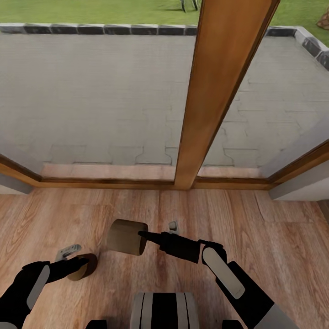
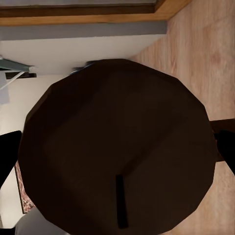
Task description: Place each of the two pumpkins and all three candles from the living room inside a cabinet in the living room (use any cabinet), then make sure every cabinet is closed, and position the cauldron so it is next to a table in the living room.
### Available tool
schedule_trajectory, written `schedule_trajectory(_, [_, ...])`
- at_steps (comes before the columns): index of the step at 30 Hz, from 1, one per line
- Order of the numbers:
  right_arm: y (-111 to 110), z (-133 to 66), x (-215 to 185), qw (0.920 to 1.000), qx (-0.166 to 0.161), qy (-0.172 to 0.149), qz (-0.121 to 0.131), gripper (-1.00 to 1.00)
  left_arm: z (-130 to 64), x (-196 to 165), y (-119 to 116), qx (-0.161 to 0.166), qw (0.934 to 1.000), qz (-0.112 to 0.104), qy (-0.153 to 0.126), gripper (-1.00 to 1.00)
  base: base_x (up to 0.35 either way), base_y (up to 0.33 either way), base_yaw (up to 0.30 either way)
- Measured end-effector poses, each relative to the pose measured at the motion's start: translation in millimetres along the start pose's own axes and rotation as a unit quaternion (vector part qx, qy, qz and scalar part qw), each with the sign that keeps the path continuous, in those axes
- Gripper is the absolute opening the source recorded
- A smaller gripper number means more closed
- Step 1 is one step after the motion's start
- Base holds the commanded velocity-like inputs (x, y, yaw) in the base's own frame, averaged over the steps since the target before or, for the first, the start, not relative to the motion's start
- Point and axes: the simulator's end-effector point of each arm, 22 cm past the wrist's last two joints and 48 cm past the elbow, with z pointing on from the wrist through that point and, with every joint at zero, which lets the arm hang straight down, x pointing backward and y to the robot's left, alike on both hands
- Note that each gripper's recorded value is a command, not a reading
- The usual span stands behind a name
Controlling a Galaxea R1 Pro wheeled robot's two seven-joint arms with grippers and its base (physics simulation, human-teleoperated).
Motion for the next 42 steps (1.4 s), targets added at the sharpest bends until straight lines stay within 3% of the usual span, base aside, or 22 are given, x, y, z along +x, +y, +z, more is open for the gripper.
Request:
schedule_trajectory(6, [0.0,0.0,0.0,1.0000,0.000,0.000,0.000,-1.00,0.0,0.3,-0.1,0.000,1.0000,0.001,0.001,1.00,0.000,0.000,0.000])
schedule_trajectory(7, [0.0,0.0,0.0,1.0000,0.000,0.000,0.000,-1.00,0.0,0.3,-0.1,0.000,1.0000,0.001,0.001,-1.00,0.000,0.000,0.000])
schedule_trajectory(42, [5.7,-0.3,-1.5,1.0000,-0.001,-0.001,-0.006,-1.00,-4.8,-4.6,-0.6,0.001,1.0000,0.001,-0.005,-1.00,0.000,0.000,0.000])
